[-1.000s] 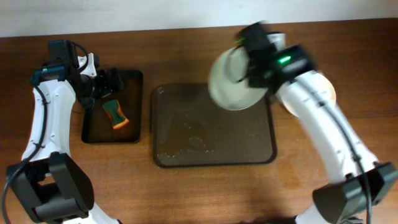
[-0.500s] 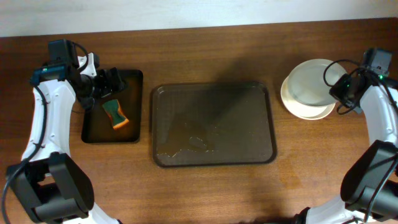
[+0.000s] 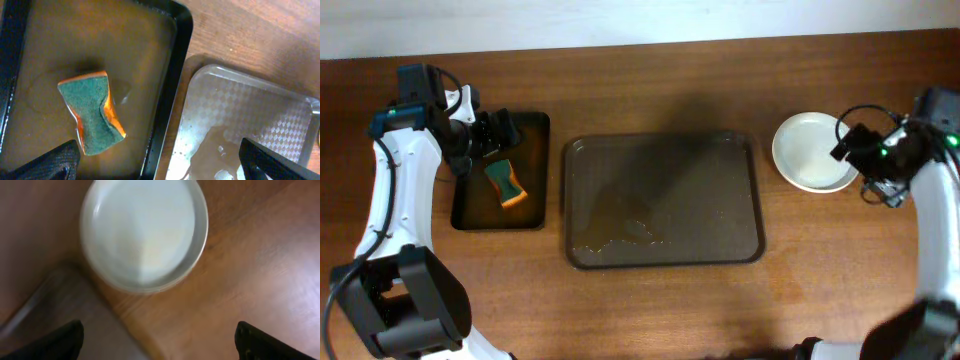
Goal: Clean dirty plates on tray and stack at the side
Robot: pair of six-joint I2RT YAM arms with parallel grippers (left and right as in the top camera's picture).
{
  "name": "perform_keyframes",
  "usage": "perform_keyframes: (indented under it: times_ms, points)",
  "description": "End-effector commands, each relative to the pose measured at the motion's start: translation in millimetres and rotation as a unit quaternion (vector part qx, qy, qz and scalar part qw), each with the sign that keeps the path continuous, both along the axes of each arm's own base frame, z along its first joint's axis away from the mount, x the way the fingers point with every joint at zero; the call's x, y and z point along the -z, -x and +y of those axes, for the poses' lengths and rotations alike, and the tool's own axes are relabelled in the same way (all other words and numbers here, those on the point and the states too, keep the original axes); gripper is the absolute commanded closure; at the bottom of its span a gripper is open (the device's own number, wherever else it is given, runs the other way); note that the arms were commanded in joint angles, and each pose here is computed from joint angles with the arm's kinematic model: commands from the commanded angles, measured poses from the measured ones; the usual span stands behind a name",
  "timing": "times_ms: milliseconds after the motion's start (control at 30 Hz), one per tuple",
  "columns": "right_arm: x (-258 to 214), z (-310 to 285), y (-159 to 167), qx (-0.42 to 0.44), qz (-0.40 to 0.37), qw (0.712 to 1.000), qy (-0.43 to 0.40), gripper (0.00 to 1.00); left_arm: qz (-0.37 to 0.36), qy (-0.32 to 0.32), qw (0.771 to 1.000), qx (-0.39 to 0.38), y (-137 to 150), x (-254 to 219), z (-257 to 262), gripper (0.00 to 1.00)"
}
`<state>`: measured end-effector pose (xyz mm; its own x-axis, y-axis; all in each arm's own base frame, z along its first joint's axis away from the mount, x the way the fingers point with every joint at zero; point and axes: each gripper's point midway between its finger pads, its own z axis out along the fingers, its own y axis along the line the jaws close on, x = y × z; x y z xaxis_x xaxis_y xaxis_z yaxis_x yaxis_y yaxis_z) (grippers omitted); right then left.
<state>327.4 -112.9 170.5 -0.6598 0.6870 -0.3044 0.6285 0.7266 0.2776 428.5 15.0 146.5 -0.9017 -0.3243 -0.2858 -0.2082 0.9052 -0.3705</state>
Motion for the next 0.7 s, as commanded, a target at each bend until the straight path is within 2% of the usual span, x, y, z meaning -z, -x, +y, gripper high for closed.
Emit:
perform_keyframes:
  times_ms: [0, 200, 267, 367, 600, 667]
  points:
    - [-34, 34, 28, -0.060, -0.037, 0.997, 0.014, 0.02, -0.006, 0.001, 1.000, 0.011, -2, -2, -3, 0.00]
    - [-20, 113, 88, -0.164, -0.087, 0.982, 0.020, 0.00, -0.006, 0.001, 1.000, 0.011, -2, -2, -3, 0.00]
    - [-17, 121, 96, -0.179, -0.092, 0.979, 0.022, 0.00, -0.006, 0.001, 1.000, 0.011, -2, -2, -3, 0.00]
    - [-8, 124, 112, -0.183, -0.059, 0.981, 0.012, 0.02, -0.006, 0.001, 1.000, 0.010, -2, -2, -3, 0.00]
    - [18, 124, 110, -0.185, 0.010, 0.983, -0.007, 0.01, -0.006, 0.001, 1.000, 0.011, -2, -2, -3, 0.00]
    - [25, 124, 109, -0.209, 0.025, 0.978, -0.002, 0.02, -0.006, 0.001, 1.000, 0.011, -2, -2, -3, 0.00]
